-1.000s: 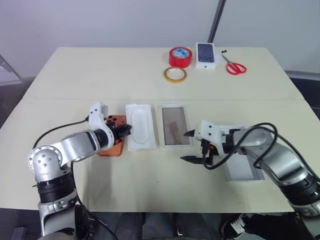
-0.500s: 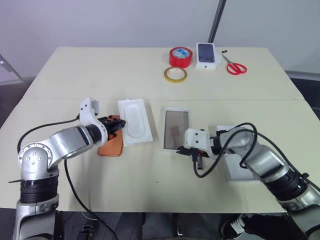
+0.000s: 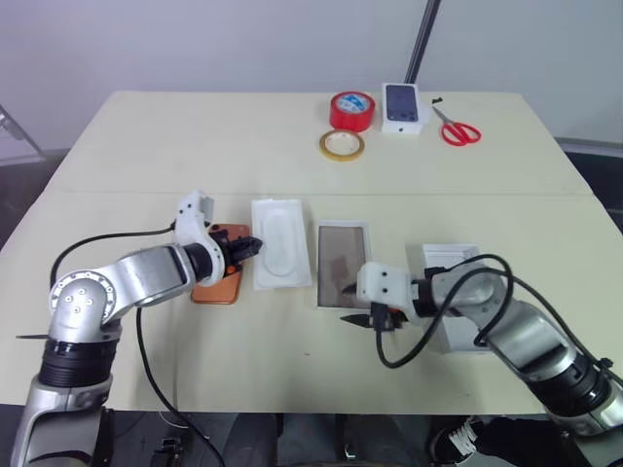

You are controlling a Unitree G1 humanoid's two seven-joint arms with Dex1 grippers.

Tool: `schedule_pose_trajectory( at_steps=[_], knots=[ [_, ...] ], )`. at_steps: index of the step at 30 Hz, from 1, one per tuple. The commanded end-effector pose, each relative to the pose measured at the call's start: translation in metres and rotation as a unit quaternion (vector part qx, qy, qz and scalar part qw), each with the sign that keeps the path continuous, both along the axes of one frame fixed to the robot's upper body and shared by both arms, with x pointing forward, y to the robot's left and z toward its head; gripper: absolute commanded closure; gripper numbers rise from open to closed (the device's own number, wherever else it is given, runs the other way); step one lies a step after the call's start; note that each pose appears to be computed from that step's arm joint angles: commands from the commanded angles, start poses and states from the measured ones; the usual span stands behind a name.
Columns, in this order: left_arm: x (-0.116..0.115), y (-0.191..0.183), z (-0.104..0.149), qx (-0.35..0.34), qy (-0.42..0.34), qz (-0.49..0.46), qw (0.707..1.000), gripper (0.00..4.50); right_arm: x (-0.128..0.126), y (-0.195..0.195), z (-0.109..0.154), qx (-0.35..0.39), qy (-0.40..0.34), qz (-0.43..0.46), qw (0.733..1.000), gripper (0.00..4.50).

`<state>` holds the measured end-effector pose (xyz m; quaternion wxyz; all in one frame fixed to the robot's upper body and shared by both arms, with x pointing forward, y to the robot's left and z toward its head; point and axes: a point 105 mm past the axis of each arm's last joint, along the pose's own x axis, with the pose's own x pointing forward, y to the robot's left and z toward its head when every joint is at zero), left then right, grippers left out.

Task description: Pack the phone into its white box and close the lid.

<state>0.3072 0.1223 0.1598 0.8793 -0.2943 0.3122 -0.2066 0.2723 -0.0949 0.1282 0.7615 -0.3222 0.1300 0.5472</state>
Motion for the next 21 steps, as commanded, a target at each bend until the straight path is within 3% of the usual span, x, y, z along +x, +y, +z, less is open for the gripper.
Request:
schedule_pose_trajectory(
  at_steps=[1, 8, 15, 19, 21],
  knots=[
    [-0.005, -0.025, 0.008, -0.007, -0.014, -0.037, 0.999, 4.5, 0.006, -0.024, 0.03, 0.02, -0.036, -0.037, 0.998, 0.51],
    [-0.005, -0.055, 0.0, -0.013, 0.0, -0.06, 0.998, 4.5, 0.013, -0.059, 0.044, 0.01, -0.059, -0.09, 0.994, 0.51],
    [-0.001, -0.076, -0.006, -0.011, 0.003, -0.07, 0.997, 4.5, 0.018, -0.065, 0.045, 0.008, -0.074, -0.103, 0.992, 0.51],
    [-0.002, -0.08, -0.004, -0.013, -0.001, -0.077, 0.997, 3.21, 0.023, -0.067, 0.046, 0.011, -0.084, -0.112, 0.99, 0.47],
    [-0.002, -0.08, -0.003, -0.016, -0.005, -0.077, 0.997, 2.16, 0.025, -0.068, 0.046, 0.012, -0.086, -0.115, 0.99, 0.47]
  ],
)
